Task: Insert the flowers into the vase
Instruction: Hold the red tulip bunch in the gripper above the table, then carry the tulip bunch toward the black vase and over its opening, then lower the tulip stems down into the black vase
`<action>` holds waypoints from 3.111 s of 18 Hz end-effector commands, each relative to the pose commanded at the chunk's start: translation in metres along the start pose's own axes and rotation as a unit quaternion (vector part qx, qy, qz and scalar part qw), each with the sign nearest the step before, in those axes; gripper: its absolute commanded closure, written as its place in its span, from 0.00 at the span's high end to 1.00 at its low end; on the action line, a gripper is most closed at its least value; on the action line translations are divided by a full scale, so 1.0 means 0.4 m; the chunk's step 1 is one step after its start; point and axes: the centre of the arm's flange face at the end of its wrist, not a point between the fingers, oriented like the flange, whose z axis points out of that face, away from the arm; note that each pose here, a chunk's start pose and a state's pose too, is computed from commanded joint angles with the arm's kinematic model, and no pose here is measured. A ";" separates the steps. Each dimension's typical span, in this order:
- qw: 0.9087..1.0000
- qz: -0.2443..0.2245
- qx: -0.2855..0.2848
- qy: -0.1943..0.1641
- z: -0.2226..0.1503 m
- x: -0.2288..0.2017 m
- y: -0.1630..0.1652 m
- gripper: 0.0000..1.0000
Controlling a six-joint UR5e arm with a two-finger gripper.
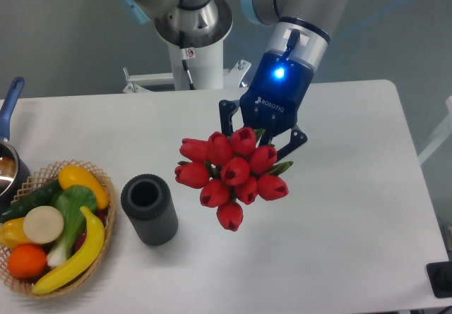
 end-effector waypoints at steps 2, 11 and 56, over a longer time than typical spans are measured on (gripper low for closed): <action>1.000 0.000 0.000 0.002 0.004 0.004 0.000 0.29; 0.999 0.022 0.013 0.044 0.077 0.077 -0.043 0.28; 0.946 0.041 0.174 0.272 0.303 0.233 0.176 0.28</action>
